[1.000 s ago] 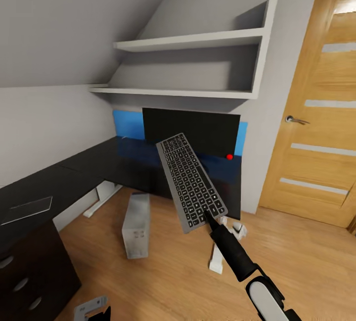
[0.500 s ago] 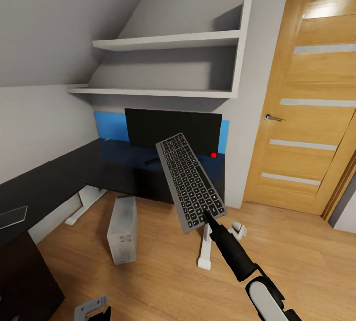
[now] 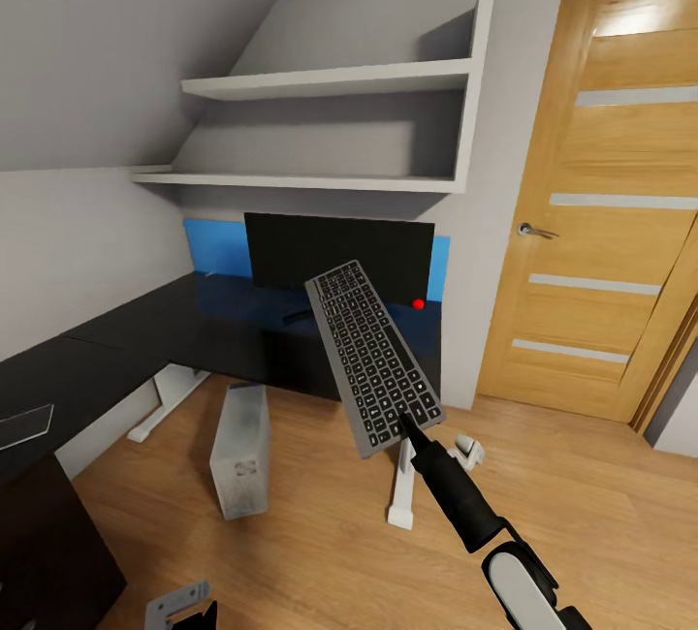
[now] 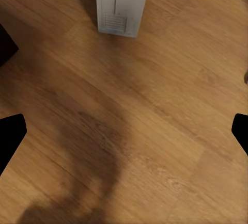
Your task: In the bedroom, organize the workspace by keeping the computer under the desk, ensuring the monitor is on the desk, placing the keyboard on the desk next to the monitor, placing the mouse on the desk next to the keyboard, moving the folder from the swivel chair onto the desk next to the mouse, stacking the notebook on top of the folder with the pen on top of the notebook, and positioning the swivel chair next to the desk.
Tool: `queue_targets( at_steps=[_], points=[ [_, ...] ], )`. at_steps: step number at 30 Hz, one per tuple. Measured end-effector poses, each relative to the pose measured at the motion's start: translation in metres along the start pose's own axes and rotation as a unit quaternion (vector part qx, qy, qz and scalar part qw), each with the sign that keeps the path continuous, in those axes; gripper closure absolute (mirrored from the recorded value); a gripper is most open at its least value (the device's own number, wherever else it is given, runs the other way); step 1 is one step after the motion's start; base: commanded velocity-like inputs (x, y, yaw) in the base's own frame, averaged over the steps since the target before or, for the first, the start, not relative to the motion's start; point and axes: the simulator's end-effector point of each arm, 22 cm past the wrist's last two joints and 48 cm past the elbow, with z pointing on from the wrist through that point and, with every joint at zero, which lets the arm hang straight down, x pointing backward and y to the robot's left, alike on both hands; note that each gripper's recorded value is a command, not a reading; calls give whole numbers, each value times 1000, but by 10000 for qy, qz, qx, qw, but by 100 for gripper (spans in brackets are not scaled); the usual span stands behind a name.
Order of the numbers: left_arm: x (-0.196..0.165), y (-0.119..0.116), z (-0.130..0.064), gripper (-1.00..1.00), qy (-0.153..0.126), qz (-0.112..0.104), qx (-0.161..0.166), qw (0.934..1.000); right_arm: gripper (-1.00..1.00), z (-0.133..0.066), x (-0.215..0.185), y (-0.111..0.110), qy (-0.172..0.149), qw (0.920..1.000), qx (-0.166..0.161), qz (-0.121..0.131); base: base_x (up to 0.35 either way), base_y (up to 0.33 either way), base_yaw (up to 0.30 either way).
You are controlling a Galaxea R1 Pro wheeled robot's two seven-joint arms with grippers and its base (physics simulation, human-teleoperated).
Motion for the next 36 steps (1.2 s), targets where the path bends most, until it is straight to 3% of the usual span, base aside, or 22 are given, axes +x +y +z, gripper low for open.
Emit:
queue_targets(
  at_steps=[13, 26, 36],
  points=[
    [0, 0, 0, -100, 1, -3, 5, 10000, 100, 0, 0, 1, -3, 10000, -12, -3, 0, 0, -3],
    [0, 0, 0, -100, 1, -4, 2, 10000, 100, 0, 1, 0, 5, 10000, 13, -9, 0, 0, -227],
    [0, 0, 0, -100, 1, -6, 1, 10000, 100, 0, 2, 0, 17, 10000, 21, 1, 0, 0, -23]
  ],
)
